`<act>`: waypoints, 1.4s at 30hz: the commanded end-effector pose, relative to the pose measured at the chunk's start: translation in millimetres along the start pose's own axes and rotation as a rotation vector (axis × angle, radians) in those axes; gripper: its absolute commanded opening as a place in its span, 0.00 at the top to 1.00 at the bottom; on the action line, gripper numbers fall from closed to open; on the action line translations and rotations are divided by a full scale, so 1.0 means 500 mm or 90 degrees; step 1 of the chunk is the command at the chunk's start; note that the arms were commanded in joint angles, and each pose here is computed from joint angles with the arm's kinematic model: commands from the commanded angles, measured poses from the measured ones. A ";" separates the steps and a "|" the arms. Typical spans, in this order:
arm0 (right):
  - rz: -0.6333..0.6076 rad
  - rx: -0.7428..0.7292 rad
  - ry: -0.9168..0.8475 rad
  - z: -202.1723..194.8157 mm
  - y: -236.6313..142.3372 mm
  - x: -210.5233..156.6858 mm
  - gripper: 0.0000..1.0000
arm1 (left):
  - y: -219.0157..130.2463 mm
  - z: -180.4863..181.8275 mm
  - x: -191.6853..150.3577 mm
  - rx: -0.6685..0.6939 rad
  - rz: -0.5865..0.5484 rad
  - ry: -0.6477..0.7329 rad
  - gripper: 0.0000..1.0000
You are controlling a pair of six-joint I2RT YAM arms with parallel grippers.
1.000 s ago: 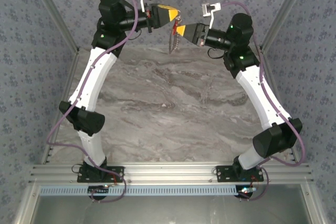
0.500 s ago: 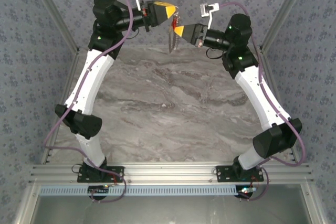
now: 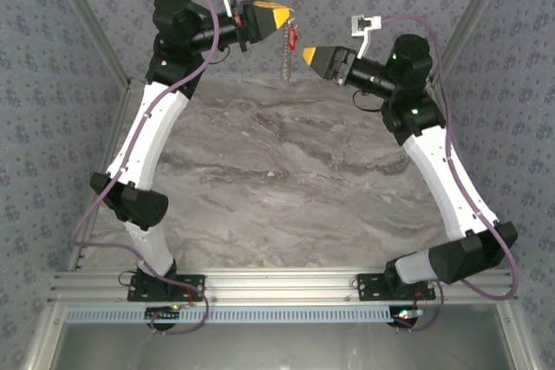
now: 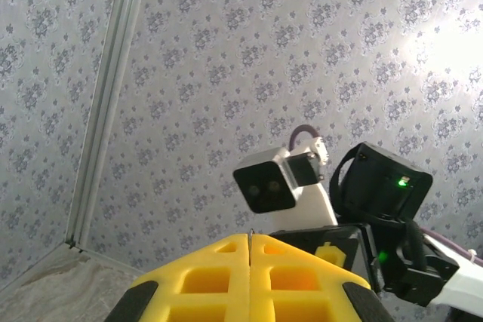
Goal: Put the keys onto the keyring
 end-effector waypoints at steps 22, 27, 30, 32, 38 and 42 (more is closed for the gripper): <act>-0.012 -0.035 -0.116 0.046 0.072 0.032 0.38 | -0.007 -0.034 0.029 -0.014 -0.031 0.039 1.00; -0.010 -0.037 -0.113 0.040 0.081 0.034 0.52 | -0.006 -0.031 0.029 -0.015 -0.032 0.035 1.00; -0.009 -0.039 -0.112 0.036 0.082 0.034 0.66 | -0.006 -0.030 0.029 -0.015 -0.034 0.034 1.00; -0.001 -0.026 -0.111 0.039 0.083 0.032 0.73 | -0.006 -0.031 0.030 -0.015 -0.036 0.034 1.00; 0.016 -0.008 -0.107 0.040 0.088 0.026 0.98 | -0.005 -0.029 0.032 -0.017 -0.043 0.032 1.00; 0.018 -0.003 -0.101 0.037 0.093 0.026 1.00 | -0.004 -0.025 0.033 -0.018 -0.047 0.028 1.00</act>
Point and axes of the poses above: each hand's point on the last joint's axis, 136 mm out from that joint toward the fingers, its own y axis out along the fingers, its own z axis along the line the jaws close on, x = y × z, the point moved 6 cm from there along -y, back along the fingers, and after that the axes turned 1 degree about -y, right-handed, at the moved point
